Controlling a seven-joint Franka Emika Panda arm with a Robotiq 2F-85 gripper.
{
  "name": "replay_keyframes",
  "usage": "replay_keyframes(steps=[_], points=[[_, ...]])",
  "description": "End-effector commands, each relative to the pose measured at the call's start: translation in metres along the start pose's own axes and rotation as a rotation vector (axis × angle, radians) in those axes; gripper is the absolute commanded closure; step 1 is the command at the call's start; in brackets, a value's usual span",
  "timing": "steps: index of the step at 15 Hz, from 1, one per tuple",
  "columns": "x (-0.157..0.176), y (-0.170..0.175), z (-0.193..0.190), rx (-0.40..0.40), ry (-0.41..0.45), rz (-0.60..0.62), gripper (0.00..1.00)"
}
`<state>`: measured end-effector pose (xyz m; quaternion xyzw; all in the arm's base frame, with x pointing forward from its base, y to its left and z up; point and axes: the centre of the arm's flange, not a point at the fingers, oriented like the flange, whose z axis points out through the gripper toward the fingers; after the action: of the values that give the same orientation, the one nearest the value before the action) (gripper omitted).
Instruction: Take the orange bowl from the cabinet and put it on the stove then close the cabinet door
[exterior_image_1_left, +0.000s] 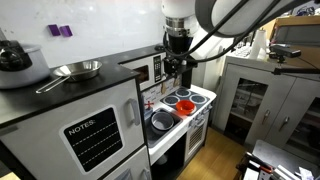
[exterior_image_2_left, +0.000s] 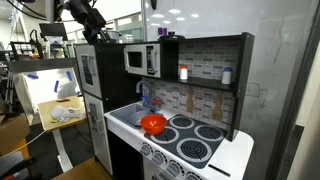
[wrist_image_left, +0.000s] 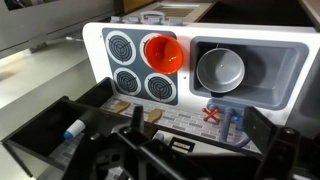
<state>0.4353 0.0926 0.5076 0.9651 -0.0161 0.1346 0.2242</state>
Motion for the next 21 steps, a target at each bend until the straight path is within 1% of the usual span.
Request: replay_keyframes(steps=[1,4,8,11,12,14,21], points=[[-0.025,0.021,0.006,0.086,-0.055,0.022,0.00],[-0.042,0.047,0.029,0.145,-0.116,0.096,0.00],[-0.063,0.083,0.058,0.201,-0.189,0.200,0.00],[-0.077,0.101,0.064,0.292,-0.259,0.262,0.00],[-0.068,0.094,0.066,0.240,-0.239,0.250,0.00],[-0.072,0.098,0.066,0.271,-0.246,0.265,0.00],[-0.073,0.097,0.065,0.275,-0.246,0.267,0.00]])
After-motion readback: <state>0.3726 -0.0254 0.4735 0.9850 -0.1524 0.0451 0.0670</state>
